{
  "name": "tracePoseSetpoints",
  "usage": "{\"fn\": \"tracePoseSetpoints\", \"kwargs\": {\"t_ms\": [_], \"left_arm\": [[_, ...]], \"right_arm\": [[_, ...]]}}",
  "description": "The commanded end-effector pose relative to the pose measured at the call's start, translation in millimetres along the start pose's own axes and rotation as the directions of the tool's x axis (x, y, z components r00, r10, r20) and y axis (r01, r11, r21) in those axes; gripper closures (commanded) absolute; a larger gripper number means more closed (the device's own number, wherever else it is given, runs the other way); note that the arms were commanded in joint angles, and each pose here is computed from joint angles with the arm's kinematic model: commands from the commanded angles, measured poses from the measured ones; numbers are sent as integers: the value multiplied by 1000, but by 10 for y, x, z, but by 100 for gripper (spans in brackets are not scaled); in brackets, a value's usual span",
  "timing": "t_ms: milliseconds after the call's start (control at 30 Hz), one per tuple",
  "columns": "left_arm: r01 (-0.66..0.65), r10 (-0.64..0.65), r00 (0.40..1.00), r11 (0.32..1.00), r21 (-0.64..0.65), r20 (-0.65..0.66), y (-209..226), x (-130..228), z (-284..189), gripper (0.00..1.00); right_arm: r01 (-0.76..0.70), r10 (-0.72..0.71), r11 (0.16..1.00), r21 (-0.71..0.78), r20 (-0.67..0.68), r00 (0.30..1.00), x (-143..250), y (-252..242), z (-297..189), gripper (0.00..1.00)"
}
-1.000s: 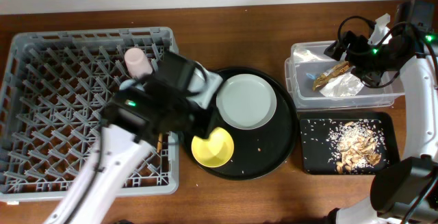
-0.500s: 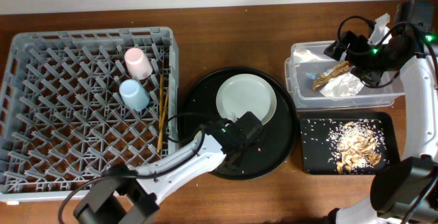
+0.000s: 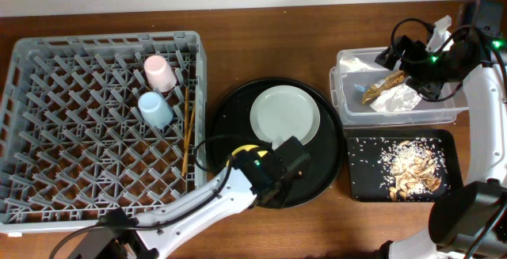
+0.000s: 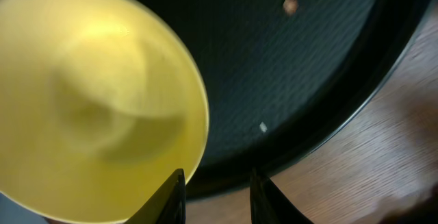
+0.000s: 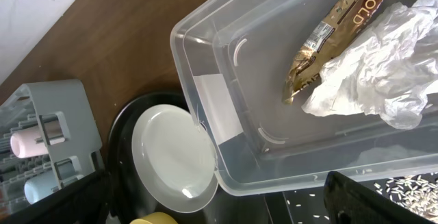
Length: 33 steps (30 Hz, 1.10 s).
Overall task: Sort waste into correct bins and load items into the dishwasher rack
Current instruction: 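Grasp the yellow bowl with the left gripper, then place the yellow bowl upside down in the rack with the left gripper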
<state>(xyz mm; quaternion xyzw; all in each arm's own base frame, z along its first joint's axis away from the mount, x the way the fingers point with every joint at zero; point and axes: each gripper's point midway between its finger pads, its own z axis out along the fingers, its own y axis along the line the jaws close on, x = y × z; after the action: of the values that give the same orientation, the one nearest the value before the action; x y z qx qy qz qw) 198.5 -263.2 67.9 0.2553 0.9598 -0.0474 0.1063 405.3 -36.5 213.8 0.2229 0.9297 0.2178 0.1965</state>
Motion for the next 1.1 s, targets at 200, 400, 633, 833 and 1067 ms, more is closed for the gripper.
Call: {"fn": "tracePoseSetpoints", "kwargs": {"t_ms": [200,400,633,833,1067], "left_arm": [[-14,15,1000,996,-91,15,226,190,270,78],[-14,15,1000,996,-90,10,224,199,272,99],[-17,17,1000,995,-96,-4,238,230,269,69],[-37,40,998,996,-82,37,184,58,120,99],[-82,63,981,992,97,186,352,-516,-2049,100]], "right_arm": [[6,-6,1000,-13,20,1000,-41,45,-67,1],[7,-7,1000,-12,20,1000,-41,46,-67,1],[7,-7,1000,-13,20,1000,-41,47,-67,1],[7,-6,1000,-13,20,1000,-40,46,-67,1],[7,-7,1000,-13,20,1000,-41,47,-67,1]]}}
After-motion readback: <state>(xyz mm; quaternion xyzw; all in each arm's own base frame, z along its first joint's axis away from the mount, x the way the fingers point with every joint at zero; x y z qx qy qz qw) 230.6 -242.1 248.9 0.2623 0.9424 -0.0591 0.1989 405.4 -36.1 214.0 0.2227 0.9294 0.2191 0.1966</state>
